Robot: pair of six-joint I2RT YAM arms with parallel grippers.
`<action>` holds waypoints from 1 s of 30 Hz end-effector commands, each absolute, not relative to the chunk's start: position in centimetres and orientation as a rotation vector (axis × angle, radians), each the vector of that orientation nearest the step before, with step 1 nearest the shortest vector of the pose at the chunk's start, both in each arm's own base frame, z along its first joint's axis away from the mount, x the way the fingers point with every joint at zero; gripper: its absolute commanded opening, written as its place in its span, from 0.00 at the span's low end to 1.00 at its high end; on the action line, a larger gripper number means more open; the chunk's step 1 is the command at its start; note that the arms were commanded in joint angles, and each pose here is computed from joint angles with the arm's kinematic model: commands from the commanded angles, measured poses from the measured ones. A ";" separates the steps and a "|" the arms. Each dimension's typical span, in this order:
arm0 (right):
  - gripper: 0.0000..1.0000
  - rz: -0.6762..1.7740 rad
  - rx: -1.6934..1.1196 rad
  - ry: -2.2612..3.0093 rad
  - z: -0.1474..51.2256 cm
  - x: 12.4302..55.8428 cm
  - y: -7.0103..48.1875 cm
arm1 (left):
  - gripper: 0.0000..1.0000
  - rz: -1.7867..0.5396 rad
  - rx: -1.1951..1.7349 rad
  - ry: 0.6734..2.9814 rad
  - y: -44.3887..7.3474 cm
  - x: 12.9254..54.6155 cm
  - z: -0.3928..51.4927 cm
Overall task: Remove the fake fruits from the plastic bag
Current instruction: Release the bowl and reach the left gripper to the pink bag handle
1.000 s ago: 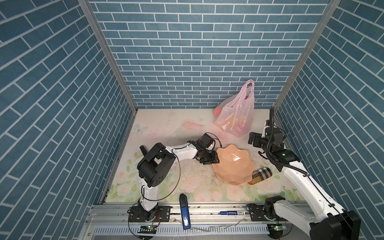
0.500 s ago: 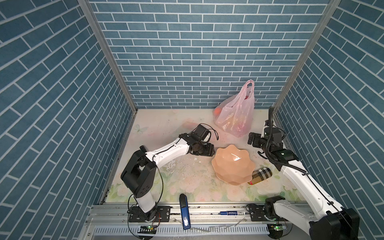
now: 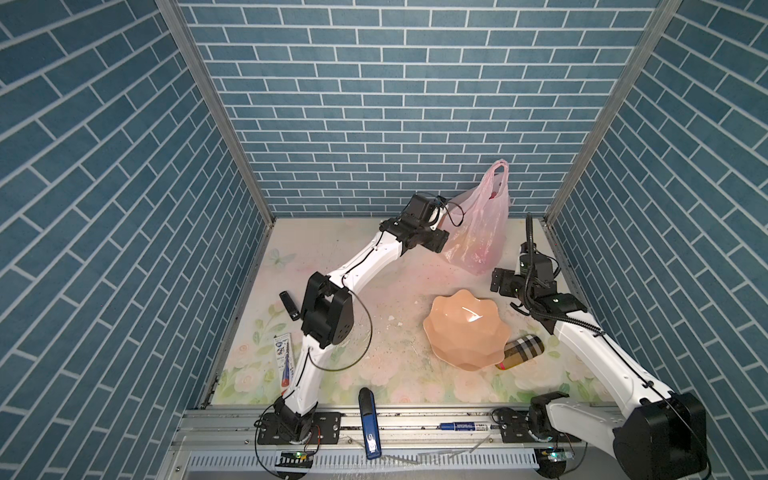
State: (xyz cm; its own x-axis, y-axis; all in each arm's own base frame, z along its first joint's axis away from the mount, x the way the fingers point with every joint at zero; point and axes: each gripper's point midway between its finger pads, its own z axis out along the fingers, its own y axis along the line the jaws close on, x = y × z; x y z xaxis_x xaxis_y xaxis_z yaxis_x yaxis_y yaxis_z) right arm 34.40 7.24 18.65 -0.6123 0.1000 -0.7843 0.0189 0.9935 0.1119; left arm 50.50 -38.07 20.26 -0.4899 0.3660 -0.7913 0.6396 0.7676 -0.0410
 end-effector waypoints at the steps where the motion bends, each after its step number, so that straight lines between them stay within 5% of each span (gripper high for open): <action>1: 0.95 0.158 0.027 2.196 19.2 35.0 8.2 | 0.76 -0.432 0.772 2.034 -38.2 53.9 20.2; 17: 0.93 0.157 0.003 2.233 17.3 35.7 8.7 | 0.67 -0.724 0.746 1.923 -43.4 57.2 17.2; 20: 0.93 0.154 0.004 2.241 17.0 35.8 8.7 | 0.54 -0.777 0.725 1.894 -43.8 57.5 17.4; 25: 0.92 0.160 0.003 2.247 17.0 36.1 8.8 | 0.15 -0.850 0.680 1.887 -43.5 58.1 17.7; 30: 0.90 0.181 0.006 2.254 16.8 36.1 9.1 | 0.01 -0.852 0.584 1.907 -41.5 58.9 18.6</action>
